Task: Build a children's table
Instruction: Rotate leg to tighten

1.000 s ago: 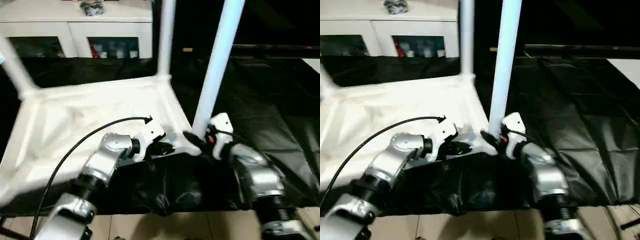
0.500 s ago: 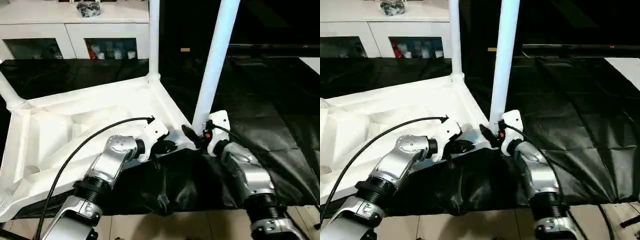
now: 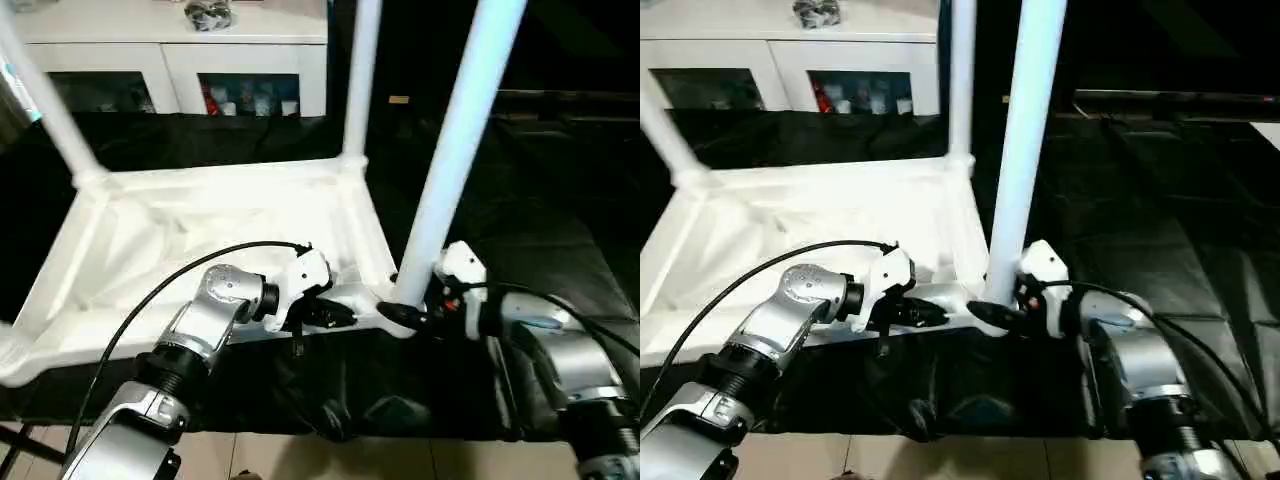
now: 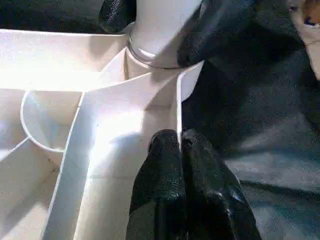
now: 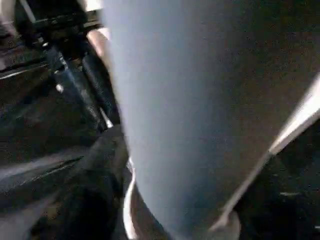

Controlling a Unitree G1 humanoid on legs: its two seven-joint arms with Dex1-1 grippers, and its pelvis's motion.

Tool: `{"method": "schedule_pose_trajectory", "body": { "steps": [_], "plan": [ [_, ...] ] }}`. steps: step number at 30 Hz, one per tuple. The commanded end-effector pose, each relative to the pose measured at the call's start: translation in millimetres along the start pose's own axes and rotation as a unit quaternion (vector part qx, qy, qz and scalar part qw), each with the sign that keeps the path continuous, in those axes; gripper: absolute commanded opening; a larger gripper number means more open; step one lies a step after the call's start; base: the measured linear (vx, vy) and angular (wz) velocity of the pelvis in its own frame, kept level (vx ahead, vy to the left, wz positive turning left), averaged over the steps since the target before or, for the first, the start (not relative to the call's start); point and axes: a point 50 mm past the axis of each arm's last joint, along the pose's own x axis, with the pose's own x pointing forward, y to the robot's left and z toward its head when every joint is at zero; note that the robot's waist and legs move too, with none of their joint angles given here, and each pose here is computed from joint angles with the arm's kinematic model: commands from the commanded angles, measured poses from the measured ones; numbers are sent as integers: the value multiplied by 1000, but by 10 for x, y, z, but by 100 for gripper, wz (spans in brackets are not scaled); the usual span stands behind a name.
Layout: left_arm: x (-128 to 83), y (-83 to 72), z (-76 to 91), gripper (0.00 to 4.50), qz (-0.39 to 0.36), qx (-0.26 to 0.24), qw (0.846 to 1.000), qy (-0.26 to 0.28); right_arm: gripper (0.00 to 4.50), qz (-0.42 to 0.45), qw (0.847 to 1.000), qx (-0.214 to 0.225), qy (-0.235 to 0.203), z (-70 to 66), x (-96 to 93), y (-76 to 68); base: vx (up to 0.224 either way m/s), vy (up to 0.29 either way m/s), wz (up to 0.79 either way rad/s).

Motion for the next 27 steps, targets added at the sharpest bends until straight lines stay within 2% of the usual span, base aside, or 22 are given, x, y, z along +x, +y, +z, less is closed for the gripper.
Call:
{"method": "schedule_pose_trajectory", "body": {
  "steps": [1,4,7,17,22,25,27],
  "plan": [
    [13,69,186,0,5,28,999,-21,257,110,993,25,29,-150,187,271,0,0,0],
    [-14,86,180,0,-2,29,999,-20,245,121,992,26,35,-157,169,277,0,0,0],
    [-39,103,169,0,-5,30,999,-18,212,126,991,25,38,-158,176,284,0,0,0],
    [-27,155,173,0,32,20,999,-24,201,134,990,42,32,-227,244,388,0,0,0],
    [45,163,207,0,61,13,997,-34,199,71,996,62,-4,-212,379,383,0,0,0],
    [165,118,250,0,81,4,996,-47,198,-45,995,85,-12,-224,578,290,0,0,0],
    [270,64,289,0,84,-3,995,-56,198,-114,986,116,-25,-197,729,249,0,0,0]
  ]
}}
